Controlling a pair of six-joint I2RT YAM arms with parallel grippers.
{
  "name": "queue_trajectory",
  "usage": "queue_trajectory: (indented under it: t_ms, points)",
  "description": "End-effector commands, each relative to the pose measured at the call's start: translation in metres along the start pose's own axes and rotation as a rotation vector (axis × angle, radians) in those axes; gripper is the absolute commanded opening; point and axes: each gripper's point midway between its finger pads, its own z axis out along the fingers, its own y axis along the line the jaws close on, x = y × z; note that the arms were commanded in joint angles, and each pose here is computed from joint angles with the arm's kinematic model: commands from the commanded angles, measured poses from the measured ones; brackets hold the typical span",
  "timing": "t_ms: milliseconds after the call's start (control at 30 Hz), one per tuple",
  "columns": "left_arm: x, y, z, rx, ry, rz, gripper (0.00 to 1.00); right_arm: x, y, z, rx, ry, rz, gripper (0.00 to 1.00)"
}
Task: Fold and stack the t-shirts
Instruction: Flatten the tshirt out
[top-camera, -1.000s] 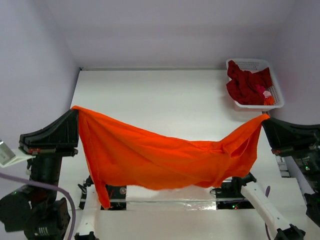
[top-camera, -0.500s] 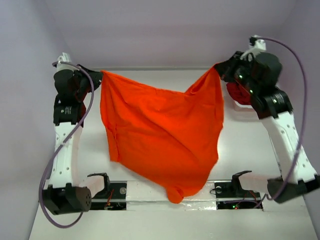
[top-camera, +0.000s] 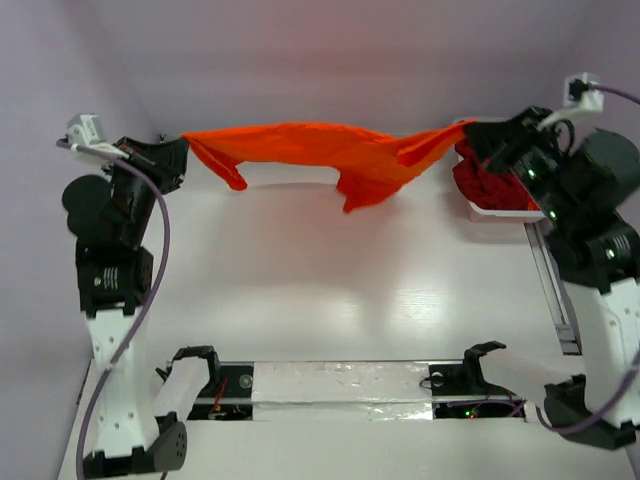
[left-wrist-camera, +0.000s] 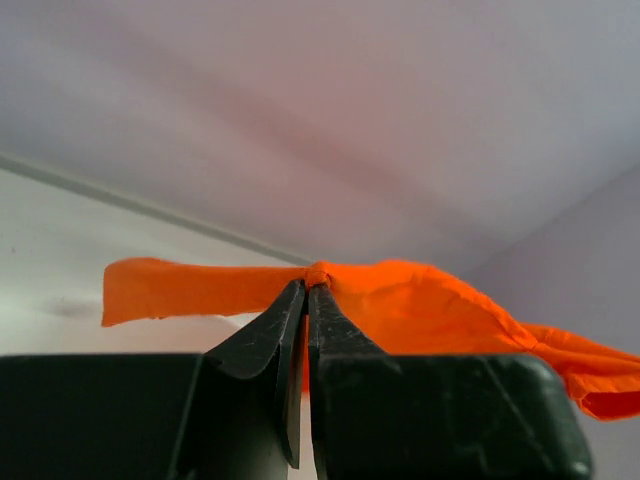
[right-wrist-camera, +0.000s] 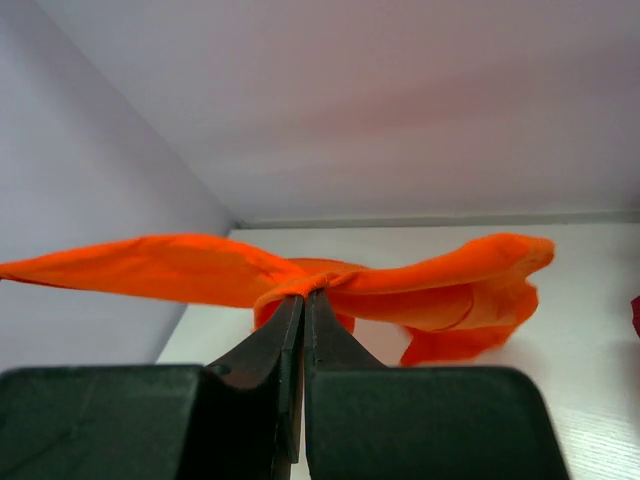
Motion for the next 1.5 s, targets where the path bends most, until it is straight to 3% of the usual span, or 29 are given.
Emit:
queue_trajectory:
  t_ms: [0, 333, 533, 1000, 1267, 1467]
  points:
    - [-0.031, -0.041, -0.044, 0.109, -0.095, 0.06, 0.0, -0.017, 0.016, -0.045, -0.065, -0.089, -0.005, 0.0]
    - [-0.045, -0.102, -0.162, 0.29, -0.204, 0.083, 0.0, -0.013, 0.03, -0.153, -0.151, -0.191, 0.002, 0.0]
    - [-0.059, -0.148, -0.225, 0.437, -0.258, 0.078, 0.0, -0.031, 0.048, -0.219, -0.241, -0.321, 0.015, 0.0]
    - [-0.061, -0.15, -0.226, 0.469, -0.29, 0.067, 0.0, -0.039, 0.055, -0.242, -0.318, -0.461, -0.003, 0.0]
    - [-0.085, -0.189, -0.27, 0.575, -0.364, 0.092, 0.0, -0.053, 0.079, -0.27, -0.427, -0.502, -0.027, 0.0]
    - [-0.082, -0.19, -0.284, 0.591, -0.377, 0.084, 0.0, -0.051, 0.082, -0.286, -0.442, -0.5, -0.026, 0.0]
